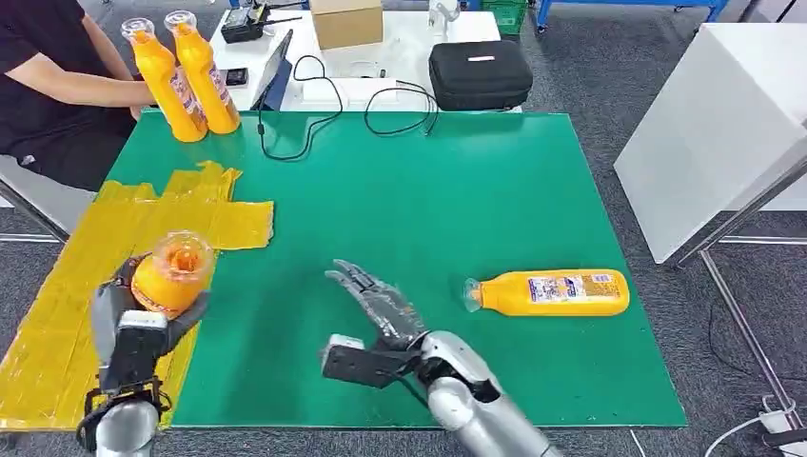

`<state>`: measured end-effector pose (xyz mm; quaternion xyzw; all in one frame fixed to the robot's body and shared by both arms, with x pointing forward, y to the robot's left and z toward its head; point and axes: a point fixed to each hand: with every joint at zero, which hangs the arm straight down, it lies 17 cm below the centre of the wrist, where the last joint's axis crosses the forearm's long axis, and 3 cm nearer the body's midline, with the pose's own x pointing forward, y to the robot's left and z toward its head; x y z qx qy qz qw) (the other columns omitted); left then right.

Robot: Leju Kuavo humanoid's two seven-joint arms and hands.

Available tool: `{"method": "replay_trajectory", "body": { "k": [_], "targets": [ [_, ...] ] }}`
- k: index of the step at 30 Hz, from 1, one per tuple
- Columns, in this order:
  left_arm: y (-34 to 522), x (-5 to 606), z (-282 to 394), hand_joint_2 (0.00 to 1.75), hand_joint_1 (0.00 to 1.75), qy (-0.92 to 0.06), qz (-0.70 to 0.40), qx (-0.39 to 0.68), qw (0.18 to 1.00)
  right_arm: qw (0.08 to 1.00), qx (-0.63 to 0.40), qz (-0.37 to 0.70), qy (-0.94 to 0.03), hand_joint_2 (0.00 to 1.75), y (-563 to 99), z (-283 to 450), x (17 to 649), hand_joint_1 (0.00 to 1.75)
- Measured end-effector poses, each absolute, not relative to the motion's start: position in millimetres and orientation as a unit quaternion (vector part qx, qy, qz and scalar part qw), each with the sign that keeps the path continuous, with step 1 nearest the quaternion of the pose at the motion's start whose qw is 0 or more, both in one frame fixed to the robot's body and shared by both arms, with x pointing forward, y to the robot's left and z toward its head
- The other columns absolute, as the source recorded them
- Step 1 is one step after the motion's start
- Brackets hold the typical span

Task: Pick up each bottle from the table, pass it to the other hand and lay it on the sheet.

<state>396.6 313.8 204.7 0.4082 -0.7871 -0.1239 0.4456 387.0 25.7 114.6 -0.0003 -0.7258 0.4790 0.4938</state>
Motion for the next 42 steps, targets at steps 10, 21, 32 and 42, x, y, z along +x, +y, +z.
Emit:
{"method": "replay_trajectory", "body": {
  "k": [10,21,32,42],
  "targets": [
    [340,412,147,1.75,1.75,-0.656,-0.287,0.573,0.398,0.482,-0.062,0.465,-0.740,0.00,-71,133,414,0.00],
    [367,417,48,0.00,0.00,-0.571,-0.395,0.558,0.454,0.483,-0.132,0.473,-0.724,1.75,-198,142,417,0.00],
    [376,432,23,0.00,0.00,-0.569,-0.409,0.529,0.479,0.514,-0.197,0.513,-0.658,1.75,-299,135,408,0.00],
    [372,438,22,0.00,0.00,-0.626,-0.357,0.458,0.521,0.519,-0.283,0.551,-0.589,1.75,-381,154,427,0.00]
  ]
}}
